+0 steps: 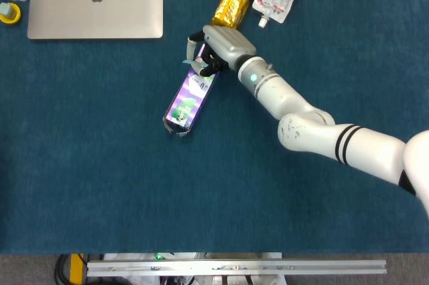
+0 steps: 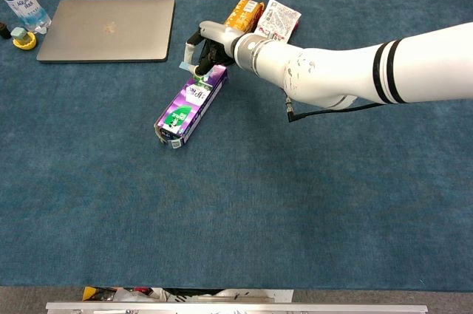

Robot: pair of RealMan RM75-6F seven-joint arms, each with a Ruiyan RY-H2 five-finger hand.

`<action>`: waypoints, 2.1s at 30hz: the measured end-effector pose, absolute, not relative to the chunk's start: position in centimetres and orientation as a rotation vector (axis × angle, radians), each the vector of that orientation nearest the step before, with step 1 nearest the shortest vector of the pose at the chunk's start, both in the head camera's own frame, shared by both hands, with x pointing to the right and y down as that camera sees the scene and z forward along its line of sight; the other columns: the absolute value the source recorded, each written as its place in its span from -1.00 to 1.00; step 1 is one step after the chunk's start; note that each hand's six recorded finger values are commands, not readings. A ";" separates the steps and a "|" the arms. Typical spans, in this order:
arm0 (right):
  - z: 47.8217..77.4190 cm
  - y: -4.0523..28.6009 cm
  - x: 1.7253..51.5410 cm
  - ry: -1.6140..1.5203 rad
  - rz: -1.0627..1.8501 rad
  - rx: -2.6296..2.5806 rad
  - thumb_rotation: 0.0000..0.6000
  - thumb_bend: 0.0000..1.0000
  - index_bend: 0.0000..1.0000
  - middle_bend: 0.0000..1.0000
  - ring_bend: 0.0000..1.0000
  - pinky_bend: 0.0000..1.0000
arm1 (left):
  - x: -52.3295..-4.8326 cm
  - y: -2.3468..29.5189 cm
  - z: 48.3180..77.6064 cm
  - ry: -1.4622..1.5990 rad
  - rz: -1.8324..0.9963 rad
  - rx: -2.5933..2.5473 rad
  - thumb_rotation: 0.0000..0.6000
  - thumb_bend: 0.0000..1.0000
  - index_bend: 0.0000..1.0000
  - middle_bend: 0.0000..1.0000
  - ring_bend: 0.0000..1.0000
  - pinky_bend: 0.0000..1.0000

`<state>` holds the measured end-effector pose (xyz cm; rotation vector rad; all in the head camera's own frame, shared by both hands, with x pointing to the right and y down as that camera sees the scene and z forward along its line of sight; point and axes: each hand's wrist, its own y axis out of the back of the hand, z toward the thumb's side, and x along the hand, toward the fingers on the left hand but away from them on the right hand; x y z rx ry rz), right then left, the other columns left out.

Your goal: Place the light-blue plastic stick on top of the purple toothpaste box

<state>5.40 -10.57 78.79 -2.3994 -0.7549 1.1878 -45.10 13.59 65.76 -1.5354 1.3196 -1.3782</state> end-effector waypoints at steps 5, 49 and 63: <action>78.0 -10.6 5.2 -0.720 1.141 -2.356 1.00 -0.24 0.06 1.00 1.00 1.00 | -45.2 13.6 65.8 1.318 -1.381 -1.535 1.00 -0.48 -0.59 -0.71 -0.71 -0.80; 76.7 -8.4 6.0 -0.561 1.092 -2.222 1.00 0.00 -0.14 1.00 1.00 1.00 | -45.9 14.1 65.8 1.333 -1.397 -1.522 1.00 -0.48 -0.59 -0.71 -0.71 -0.80; 74.8 -9.2 9.0 -0.499 1.068 -2.102 0.93 1.00 -0.17 1.00 1.00 1.00 | -45.6 14.3 65.7 1.329 -1.388 -1.525 1.00 -0.48 -0.59 -0.71 -0.71 -0.80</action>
